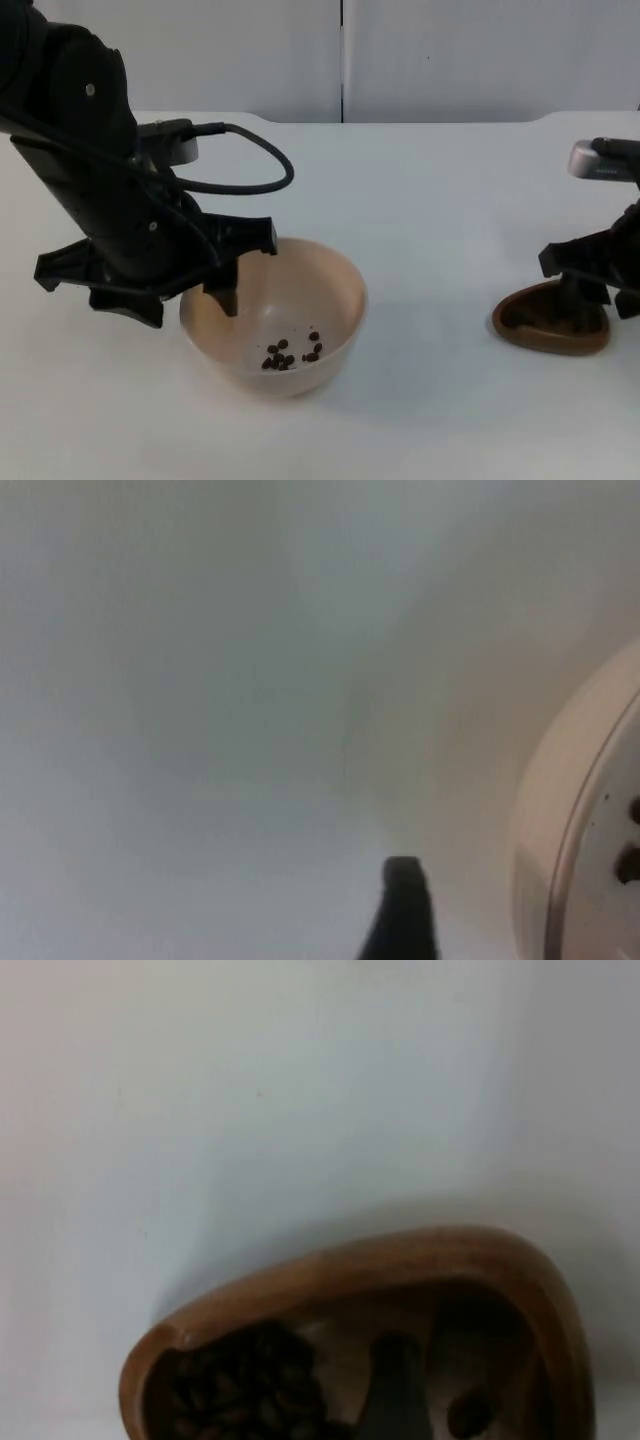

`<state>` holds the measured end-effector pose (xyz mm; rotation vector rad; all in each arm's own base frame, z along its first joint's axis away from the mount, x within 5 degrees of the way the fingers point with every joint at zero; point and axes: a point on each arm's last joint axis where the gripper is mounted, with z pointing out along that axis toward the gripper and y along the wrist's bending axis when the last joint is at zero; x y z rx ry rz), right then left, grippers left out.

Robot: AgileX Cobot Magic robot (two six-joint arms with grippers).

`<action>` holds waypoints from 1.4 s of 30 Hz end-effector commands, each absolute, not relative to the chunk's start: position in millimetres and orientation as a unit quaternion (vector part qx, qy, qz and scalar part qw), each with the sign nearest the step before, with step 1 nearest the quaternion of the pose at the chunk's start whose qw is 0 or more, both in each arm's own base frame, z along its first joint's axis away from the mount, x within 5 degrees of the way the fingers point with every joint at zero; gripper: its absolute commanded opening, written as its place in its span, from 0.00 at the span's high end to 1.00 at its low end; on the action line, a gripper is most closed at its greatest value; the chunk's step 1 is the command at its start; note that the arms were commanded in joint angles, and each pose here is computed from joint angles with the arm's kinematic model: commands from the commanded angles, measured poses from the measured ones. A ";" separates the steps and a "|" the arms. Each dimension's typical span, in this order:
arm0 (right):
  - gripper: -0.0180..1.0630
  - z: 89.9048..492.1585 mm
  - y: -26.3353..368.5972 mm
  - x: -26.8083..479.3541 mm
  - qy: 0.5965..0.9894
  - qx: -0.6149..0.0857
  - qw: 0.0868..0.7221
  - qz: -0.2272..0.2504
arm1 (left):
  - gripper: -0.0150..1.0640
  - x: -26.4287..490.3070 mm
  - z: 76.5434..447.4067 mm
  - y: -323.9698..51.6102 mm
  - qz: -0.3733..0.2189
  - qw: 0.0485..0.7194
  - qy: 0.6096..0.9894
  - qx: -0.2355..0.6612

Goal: Pick up the bowl with the left hand and pour the coffee beans from the cup into the bowl with the right hand.

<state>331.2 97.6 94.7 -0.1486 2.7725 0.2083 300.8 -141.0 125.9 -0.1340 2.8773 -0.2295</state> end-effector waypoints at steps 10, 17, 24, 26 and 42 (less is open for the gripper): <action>0.44 169.9 96.1 328.2 0.954 -0.067 0.276 0.093 | 0.20 301.6 150.0 -138.5 -0.087 0.170 0.981 -0.030; 0.44 244.4 91.1 302.8 0.926 -0.091 0.350 0.109 | 0.20 296.0 195.5 -133.4 -0.098 0.238 0.966 -0.004; 0.44 297.1 84.2 274.4 0.896 -0.096 0.416 0.123 | 0.20 280.7 254.4 -124.5 -0.123 0.330 0.936 0.012; 0.44 304.6 83.2 269.6 0.891 -0.094 0.426 0.127 | 0.20 278.1 261.1 -123.3 -0.127 0.340 0.932 0.012; 0.44 337.8 75.6 234.5 0.876 -0.118 0.450 0.131 | 0.20 246.4 317.6 -107.5 -0.148 0.418 0.896 0.020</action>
